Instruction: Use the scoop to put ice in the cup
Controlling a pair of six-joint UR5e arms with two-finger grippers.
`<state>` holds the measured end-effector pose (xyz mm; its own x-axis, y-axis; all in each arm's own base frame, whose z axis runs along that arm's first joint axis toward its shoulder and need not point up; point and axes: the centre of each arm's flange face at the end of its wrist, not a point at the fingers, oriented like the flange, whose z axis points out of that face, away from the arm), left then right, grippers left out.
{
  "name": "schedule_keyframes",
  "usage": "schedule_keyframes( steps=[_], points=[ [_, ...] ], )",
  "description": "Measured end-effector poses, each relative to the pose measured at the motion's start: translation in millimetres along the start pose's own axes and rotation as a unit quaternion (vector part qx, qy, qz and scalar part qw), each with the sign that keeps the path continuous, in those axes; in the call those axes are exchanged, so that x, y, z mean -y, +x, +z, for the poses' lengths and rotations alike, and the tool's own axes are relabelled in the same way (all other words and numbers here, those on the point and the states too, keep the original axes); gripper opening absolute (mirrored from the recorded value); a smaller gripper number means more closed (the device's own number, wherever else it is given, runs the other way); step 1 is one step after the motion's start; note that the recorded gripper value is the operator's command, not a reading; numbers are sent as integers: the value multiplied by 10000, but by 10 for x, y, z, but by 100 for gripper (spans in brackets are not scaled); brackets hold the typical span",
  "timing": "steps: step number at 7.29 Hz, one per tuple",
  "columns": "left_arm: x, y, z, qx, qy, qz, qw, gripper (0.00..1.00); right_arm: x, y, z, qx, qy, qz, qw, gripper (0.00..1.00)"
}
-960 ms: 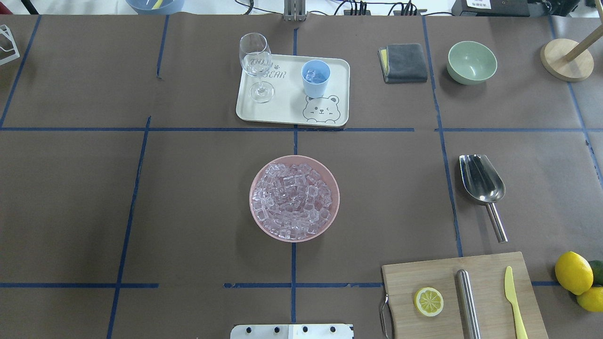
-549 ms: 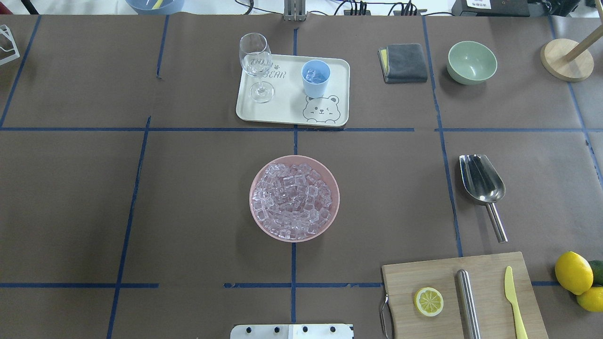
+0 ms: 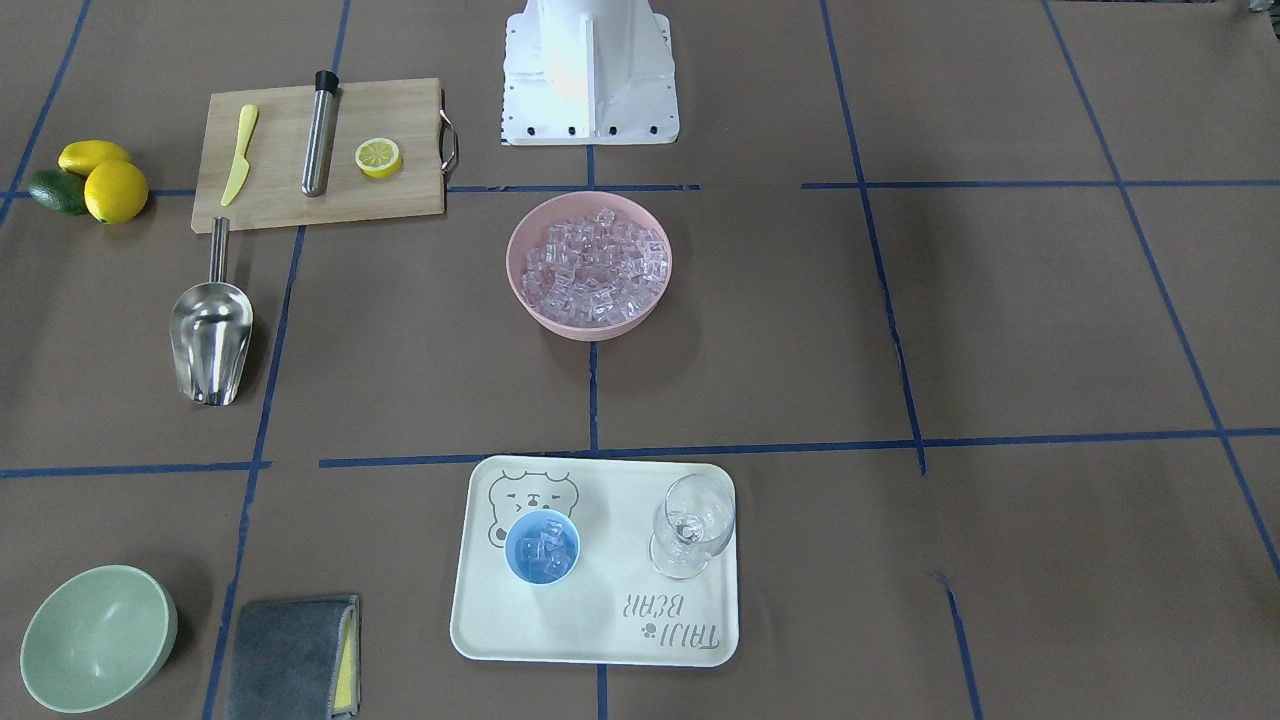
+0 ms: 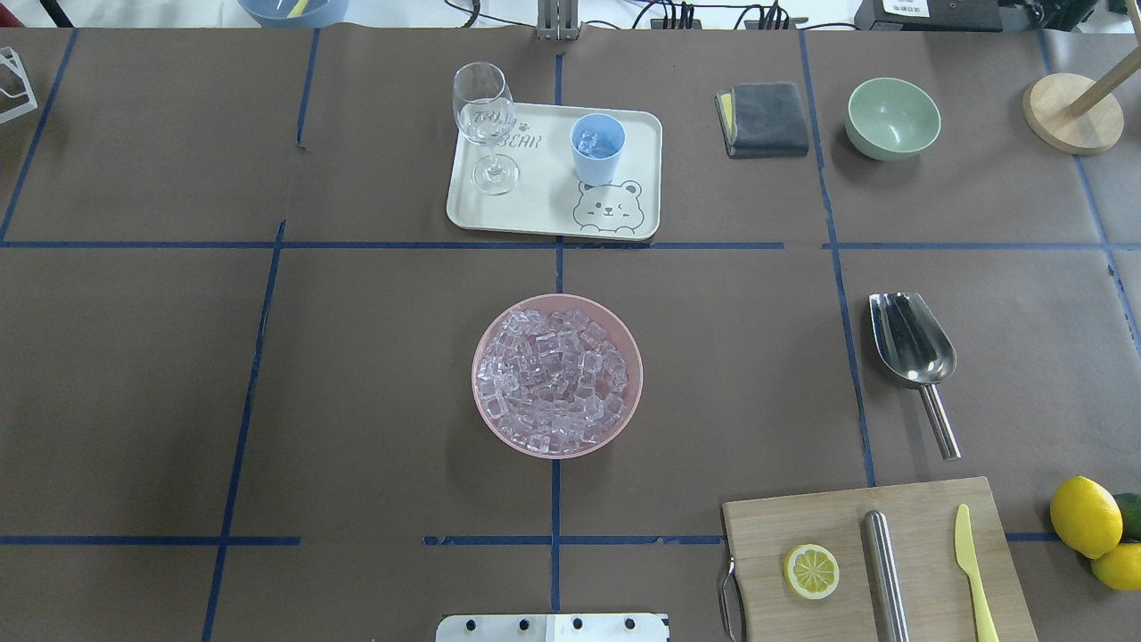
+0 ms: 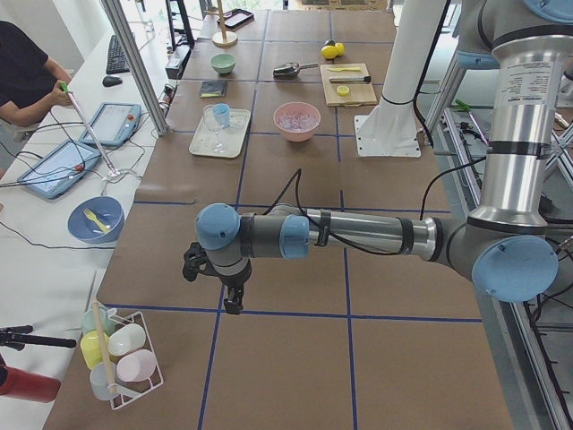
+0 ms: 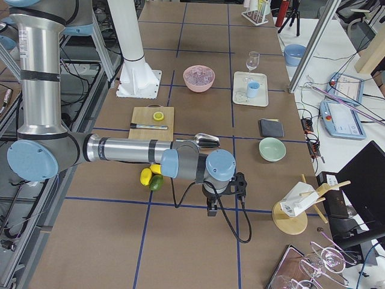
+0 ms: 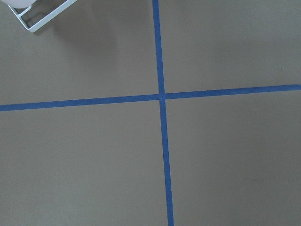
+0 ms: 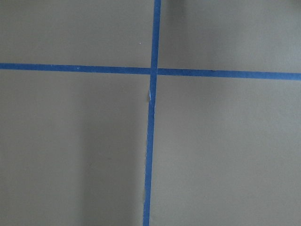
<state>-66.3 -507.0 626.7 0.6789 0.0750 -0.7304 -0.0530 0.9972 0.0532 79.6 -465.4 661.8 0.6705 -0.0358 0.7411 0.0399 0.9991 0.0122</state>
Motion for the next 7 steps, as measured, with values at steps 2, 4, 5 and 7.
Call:
schedule_keyframes(
  steps=[2, 4, 5, 7],
  points=[
    [-6, -21, 19, -2, -20, -31, 10000, 100, 2, 3, 0, -8, -1, 0, 10000, 100],
    [-7, -28, 26, -2, -26, -45, 10000, 100, 5, 2, -1, -11, 0, 0, 10000, 100],
    [-8, -30, 28, -3, -29, -51, 10000, 100, 8, 0, -3, -12, 2, 2, 10000, 100],
    [-7, -28, 33, -8, -33, -53, 10000, 100, 22, -8, -13, -15, 14, 32, 10000, 100]
  ],
)
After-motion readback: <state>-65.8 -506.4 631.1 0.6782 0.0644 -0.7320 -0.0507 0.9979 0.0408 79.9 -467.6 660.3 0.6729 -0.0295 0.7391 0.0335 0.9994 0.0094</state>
